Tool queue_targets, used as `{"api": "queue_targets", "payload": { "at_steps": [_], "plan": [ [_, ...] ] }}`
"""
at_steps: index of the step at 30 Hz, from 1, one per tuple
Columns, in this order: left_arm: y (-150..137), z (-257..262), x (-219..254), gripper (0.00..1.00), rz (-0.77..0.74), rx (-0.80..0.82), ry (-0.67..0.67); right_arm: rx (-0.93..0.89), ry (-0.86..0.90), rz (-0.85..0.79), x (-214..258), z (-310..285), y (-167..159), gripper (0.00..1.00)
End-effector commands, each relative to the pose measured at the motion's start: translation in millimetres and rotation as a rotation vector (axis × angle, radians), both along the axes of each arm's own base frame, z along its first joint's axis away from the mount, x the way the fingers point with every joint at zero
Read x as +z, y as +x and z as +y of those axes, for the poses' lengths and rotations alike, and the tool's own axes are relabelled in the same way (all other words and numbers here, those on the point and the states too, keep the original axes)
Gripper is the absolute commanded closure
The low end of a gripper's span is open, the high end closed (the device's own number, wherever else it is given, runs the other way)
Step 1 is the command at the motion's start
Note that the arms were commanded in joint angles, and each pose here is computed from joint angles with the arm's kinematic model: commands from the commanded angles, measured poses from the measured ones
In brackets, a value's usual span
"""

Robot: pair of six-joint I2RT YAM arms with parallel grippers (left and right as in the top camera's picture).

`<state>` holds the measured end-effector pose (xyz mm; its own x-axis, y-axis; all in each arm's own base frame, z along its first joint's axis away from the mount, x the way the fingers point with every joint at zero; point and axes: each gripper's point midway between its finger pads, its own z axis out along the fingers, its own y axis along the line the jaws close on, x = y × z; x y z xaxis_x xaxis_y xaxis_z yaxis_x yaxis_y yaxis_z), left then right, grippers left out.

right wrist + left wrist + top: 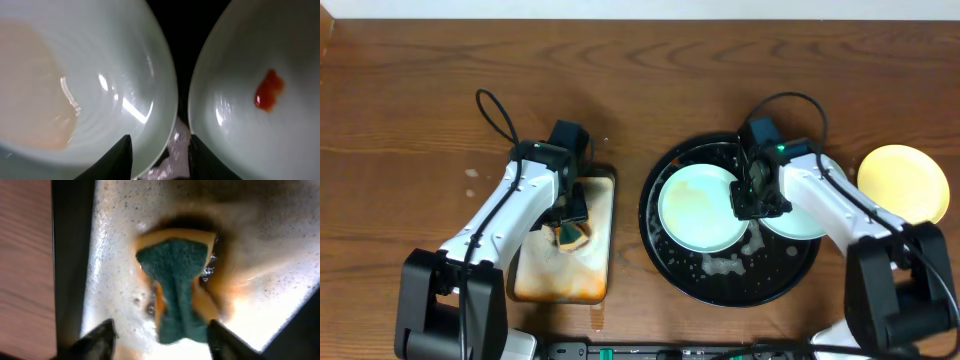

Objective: Clean dirty plates on tray and stack at the side

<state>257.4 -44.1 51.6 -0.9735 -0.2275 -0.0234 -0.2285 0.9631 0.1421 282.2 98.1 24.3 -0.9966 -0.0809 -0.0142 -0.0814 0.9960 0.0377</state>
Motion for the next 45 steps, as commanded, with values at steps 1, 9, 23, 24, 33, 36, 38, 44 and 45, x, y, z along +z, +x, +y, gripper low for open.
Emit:
{"api": "queue_targets", "payload": {
  "at_steps": [1,9,23,24,33,36,38,44,45],
  "plan": [
    [-2,3,1,0.33,0.002,-0.012,0.008,-0.034,0.004,0.039,-13,-1,-2,0.69],
    [-2,3,1,0.19,0.002,-0.012,0.008,-0.034,0.023,0.031,-23,4,5,0.99],
    [-2,3,1,0.16,0.002,-0.012,0.008,0.042,-0.241,-0.454,95,-19,43,0.99],
    [-2,3,1,0.16,0.002,-0.012,0.008,0.051,-0.256,-0.492,104,-17,43,0.99],
    [-2,3,1,0.1,0.002,-0.012,0.008,0.058,-0.065,-0.321,80,7,14,0.85],
    [-2,3,1,0.1,0.002,-0.012,0.008,0.001,-0.049,-0.211,57,-6,8,0.76],
    [-2,3,1,0.1,0.002,-0.012,0.008,-0.024,-0.011,-0.148,43,-7,7,0.76],
    [-2,3,1,0.09,0.002,-0.012,0.008,-0.036,0.082,0.033,7,1,-7,0.76],
    [-2,3,1,0.09,0.002,-0.012,0.008,-0.037,0.076,0.054,1,0,-10,0.75]
  ]
}}
